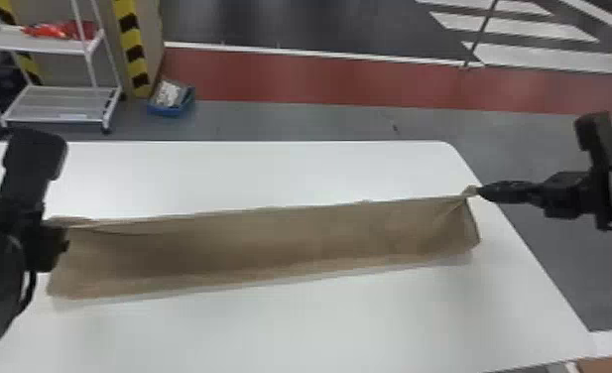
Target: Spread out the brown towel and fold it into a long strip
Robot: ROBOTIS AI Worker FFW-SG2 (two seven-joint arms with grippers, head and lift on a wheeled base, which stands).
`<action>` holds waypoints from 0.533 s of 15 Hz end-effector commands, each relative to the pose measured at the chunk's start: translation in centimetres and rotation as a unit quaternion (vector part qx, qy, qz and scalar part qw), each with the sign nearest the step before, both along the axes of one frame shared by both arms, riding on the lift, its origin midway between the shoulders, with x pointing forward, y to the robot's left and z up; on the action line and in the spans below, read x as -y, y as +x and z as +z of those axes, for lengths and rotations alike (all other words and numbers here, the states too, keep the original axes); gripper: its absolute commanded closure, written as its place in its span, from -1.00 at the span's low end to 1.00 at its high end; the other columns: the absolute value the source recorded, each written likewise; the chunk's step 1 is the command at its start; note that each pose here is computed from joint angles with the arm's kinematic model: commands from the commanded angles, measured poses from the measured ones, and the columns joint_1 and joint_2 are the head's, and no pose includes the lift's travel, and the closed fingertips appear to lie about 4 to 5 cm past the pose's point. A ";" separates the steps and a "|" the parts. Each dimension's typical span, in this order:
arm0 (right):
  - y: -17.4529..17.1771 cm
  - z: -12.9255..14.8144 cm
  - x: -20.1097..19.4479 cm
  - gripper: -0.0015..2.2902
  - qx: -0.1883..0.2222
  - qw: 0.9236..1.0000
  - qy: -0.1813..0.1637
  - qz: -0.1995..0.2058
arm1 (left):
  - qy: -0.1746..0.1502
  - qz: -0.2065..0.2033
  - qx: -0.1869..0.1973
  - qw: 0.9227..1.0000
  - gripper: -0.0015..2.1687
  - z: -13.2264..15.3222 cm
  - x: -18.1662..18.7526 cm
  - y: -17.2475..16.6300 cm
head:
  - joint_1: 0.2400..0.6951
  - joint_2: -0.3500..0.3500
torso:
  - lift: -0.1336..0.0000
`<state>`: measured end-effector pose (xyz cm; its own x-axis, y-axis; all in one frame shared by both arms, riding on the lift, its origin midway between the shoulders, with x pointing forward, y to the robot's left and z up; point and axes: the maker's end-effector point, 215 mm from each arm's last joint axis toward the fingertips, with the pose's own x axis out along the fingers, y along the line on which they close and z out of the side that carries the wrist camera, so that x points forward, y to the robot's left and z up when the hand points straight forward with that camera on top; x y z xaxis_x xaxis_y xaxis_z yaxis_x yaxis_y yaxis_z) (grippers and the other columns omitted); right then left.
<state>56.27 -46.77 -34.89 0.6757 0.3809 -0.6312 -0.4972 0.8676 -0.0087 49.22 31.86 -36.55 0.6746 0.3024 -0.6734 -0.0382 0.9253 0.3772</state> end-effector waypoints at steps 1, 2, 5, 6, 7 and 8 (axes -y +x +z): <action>0.2 -2.1 -0.5 0.13 -0.016 1.000 -0.003 0.005 | 0.004 0.006 -0.026 1.000 0.68 -1.9 -0.4 -0.3 | 1.00 -0.45 | -0.86; 0.5 -2.7 -0.8 0.13 -0.019 1.000 -0.012 0.010 | 0.008 0.010 -0.036 0.999 0.68 -2.7 -0.7 -0.3 | 1.00 -0.44 | -0.86; 0.9 -3.8 -1.1 0.13 -0.023 0.999 -0.020 0.010 | 0.018 0.023 -0.062 0.998 0.68 -4.8 -1.5 -0.9 | 1.00 -0.40 | -0.86; 1.0 -3.9 -1.2 0.13 -0.021 1.000 -0.020 0.010 | 0.023 0.026 -0.064 0.997 0.68 -5.0 -1.7 -1.2 | 1.00 -0.38 | -0.86; 1.1 -3.8 -1.0 0.13 -0.019 1.000 -0.019 0.007 | 0.022 0.028 -0.064 0.997 0.68 -5.0 -1.8 -1.2 | 1.00 -0.37 | -0.86; 1.2 -3.3 -0.7 0.13 -0.011 1.000 -0.013 0.002 | 0.018 0.028 -0.060 0.998 0.68 -4.7 -1.9 -1.1 | 1.00 -0.37 | -0.86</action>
